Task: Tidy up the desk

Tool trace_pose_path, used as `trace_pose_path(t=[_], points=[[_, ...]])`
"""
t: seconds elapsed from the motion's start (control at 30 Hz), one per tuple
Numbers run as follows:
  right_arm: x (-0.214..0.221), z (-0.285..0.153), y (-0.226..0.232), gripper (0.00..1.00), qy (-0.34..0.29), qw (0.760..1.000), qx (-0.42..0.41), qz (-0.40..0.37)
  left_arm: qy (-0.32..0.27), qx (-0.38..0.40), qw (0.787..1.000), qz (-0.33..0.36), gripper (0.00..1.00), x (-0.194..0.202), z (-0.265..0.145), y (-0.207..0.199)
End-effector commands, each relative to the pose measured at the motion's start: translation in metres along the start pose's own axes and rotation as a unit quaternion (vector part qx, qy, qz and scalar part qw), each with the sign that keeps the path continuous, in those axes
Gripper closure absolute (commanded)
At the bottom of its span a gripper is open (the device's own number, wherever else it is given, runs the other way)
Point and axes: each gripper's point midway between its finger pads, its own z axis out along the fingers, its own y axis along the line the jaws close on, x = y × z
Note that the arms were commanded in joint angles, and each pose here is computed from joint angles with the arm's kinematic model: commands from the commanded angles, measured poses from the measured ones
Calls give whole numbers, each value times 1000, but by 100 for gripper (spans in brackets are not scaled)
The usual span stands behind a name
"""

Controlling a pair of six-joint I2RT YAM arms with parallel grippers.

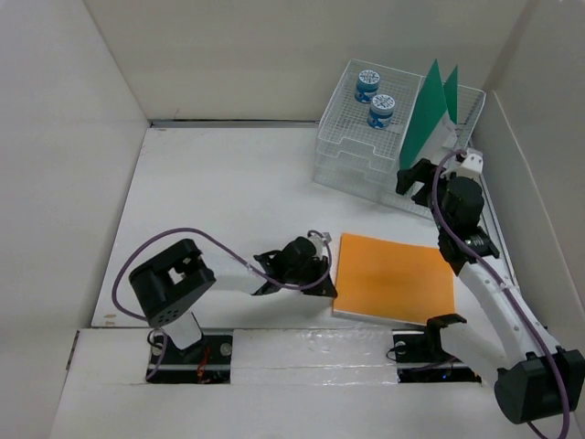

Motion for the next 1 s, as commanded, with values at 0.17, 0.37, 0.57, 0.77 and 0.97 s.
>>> trace_pose_path(t=[0.17, 0.37, 0.57, 0.77, 0.97], points=[[65, -5, -48, 37, 50, 994, 93, 13, -108, -49, 992, -32, 100, -40, -57, 50], [109, -9, -81, 81, 103, 984, 141, 17, -179, -103, 978, -38, 100, -69, -105, 81], [152, -18, -66, 77, 163, 980, 109, 22, -258, -143, 952, -76, 100, -90, -153, 100], [179, -40, -78, 80, 214, 965, 151, 5, -305, -78, 948, -41, 100, -112, -178, 49], [136, -40, -62, 47, 155, 979, 131, 22, -189, -58, 972, 128, 72, -73, -104, -68]])
